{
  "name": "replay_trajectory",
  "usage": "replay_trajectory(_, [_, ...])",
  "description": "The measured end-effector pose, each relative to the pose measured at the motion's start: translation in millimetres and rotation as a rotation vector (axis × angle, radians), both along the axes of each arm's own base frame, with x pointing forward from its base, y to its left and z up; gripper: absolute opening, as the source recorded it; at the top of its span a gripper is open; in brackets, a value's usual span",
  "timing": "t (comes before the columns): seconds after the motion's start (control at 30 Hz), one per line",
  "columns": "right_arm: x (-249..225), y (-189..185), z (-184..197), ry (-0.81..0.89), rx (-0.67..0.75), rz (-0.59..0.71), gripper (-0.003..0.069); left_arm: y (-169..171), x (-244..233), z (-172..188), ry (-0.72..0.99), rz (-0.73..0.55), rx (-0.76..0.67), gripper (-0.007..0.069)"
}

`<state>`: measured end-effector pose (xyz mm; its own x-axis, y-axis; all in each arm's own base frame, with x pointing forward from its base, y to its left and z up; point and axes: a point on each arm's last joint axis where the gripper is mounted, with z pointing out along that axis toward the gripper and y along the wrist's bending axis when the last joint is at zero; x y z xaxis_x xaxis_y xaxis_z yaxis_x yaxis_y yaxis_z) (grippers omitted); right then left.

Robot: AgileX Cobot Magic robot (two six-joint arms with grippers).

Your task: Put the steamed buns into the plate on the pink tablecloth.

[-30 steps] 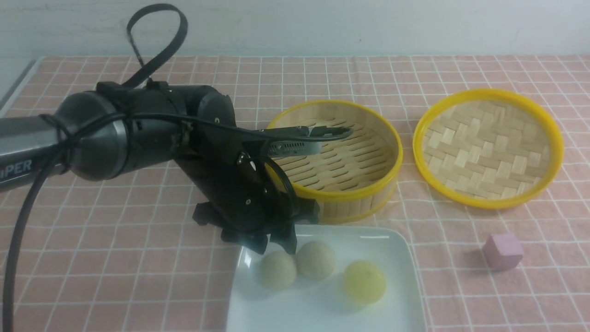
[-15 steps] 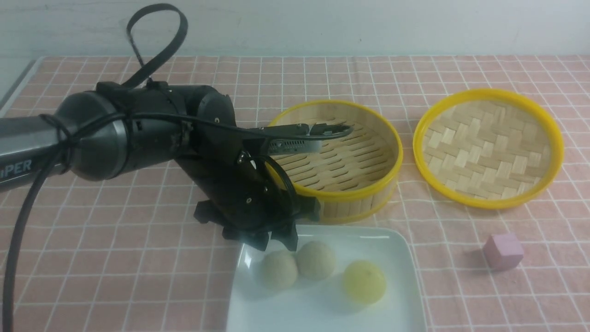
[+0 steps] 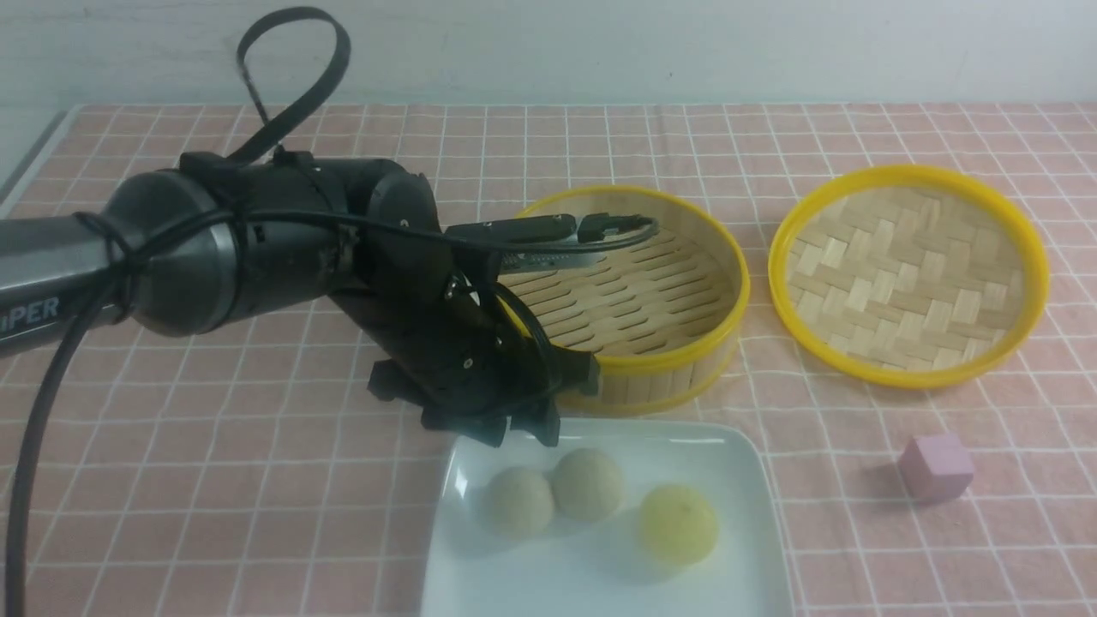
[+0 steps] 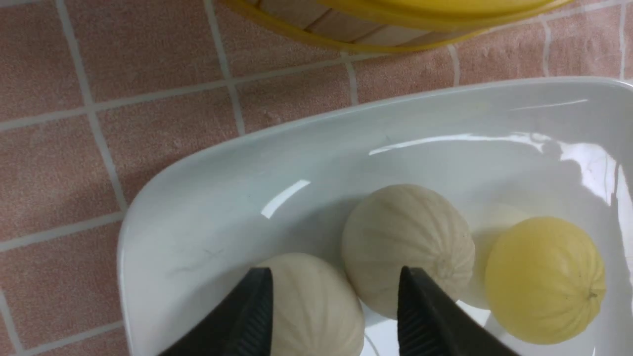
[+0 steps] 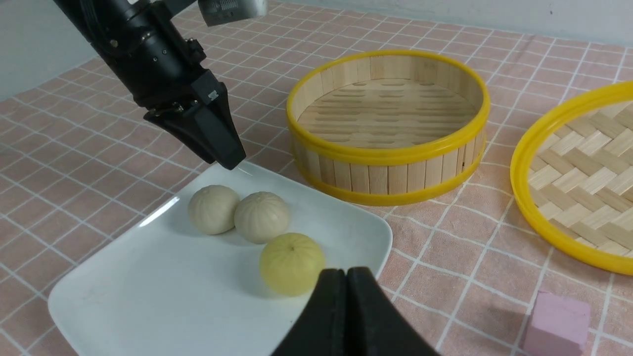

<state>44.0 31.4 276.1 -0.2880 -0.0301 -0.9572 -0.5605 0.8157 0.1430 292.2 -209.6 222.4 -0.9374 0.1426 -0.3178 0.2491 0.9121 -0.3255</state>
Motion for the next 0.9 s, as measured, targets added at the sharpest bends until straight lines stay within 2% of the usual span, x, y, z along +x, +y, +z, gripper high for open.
replay_trajectory(0.1, [-2,-3,1,-0.016,0.014,-0.017,0.0005,0,0,0,-0.005,-0.001,0.002,0.0369])
replay_trajectory(0.3, [2,-12,-13,-0.039,0.016,-0.211,0.0011,1,1,0,-0.017,-0.011,0.02,0.0369])
replay_trajectory(0.43, [6,-21,-53,-0.015,-0.035,-0.394,0.0015,2,1,0,-0.023,-0.015,0.024,0.0369])
replay_trajectory(0.47, [6,-22,-55,-0.013,-0.039,-0.401,0.0015,2,1,0,-0.022,-0.015,0.024,0.0369])
replay_trajectory(0.63, [6,-29,-100,0.062,-0.084,-0.546,0.002,6,-4,20,-0.077,-0.02,0.005,0.0369])
replay_trajectory(0.87, [8,-31,-101,0.032,-0.073,-0.592,0.003,16,-20,61,-0.16,-0.024,-0.049,0.0369])
replay_trajectory(0.9, [8,-31,-101,0.03,-0.072,-0.592,0.0033,23,-31,81,-0.206,-0.026,-0.075,0.0368])
